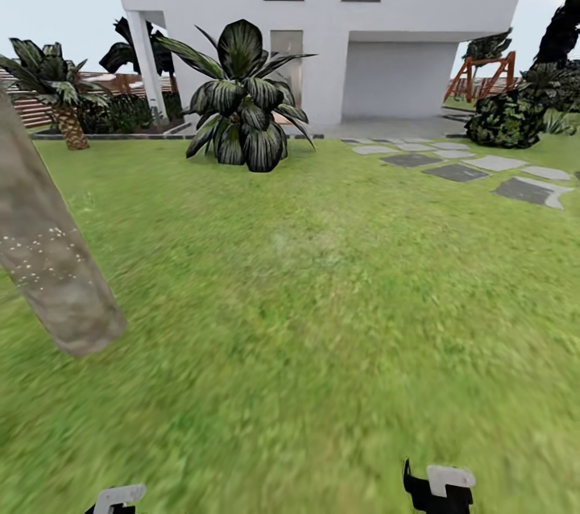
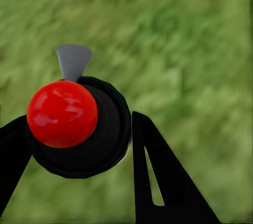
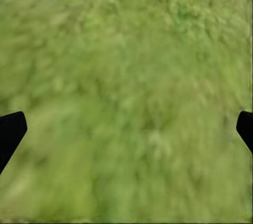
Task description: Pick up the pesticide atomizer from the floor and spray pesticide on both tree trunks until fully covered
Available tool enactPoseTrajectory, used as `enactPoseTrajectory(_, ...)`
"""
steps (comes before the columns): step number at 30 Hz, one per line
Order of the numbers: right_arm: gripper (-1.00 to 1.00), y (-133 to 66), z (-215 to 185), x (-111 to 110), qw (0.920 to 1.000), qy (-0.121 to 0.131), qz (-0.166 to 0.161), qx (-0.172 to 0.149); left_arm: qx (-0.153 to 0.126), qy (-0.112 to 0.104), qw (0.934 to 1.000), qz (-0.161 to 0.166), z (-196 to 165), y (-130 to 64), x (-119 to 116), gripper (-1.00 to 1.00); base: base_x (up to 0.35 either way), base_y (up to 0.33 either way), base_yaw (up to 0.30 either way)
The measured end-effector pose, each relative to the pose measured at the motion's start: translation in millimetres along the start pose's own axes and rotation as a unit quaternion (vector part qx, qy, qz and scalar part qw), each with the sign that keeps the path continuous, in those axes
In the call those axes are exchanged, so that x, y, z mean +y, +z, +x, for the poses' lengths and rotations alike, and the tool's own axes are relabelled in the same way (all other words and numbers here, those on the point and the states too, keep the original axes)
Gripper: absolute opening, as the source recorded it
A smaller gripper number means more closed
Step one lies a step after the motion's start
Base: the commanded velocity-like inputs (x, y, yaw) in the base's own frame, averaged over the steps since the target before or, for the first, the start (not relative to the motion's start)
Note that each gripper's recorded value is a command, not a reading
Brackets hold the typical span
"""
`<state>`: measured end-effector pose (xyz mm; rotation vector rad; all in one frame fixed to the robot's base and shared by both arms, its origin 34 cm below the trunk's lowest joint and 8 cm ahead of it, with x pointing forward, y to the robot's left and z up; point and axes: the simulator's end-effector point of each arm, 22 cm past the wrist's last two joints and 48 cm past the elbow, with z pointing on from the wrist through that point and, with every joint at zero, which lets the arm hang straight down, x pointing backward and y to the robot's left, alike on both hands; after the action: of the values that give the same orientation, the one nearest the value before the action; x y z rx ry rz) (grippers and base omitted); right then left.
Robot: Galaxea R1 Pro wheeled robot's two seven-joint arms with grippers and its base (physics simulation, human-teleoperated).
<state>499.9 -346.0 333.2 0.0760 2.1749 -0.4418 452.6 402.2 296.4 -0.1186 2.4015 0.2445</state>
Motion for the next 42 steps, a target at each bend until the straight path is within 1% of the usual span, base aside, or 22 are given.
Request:
enactPoseTrajectory(11,1.0,-0.1,0.0,-0.3,1.0,0.001,0.001,0.0,0.001,0.001,1.0,0.0,0.7,-0.3,0.1,-1.0,-0.237,0.209,-0.3)
enactPoseTrajectory(42,1.0,-0.1,6.6,0.4,1.0,-0.002,0.0,0.006,0.008,0.002,1.0,0.0,7.7,0.2,-0.3,-1.0,-0.002,0.002,-0.283)
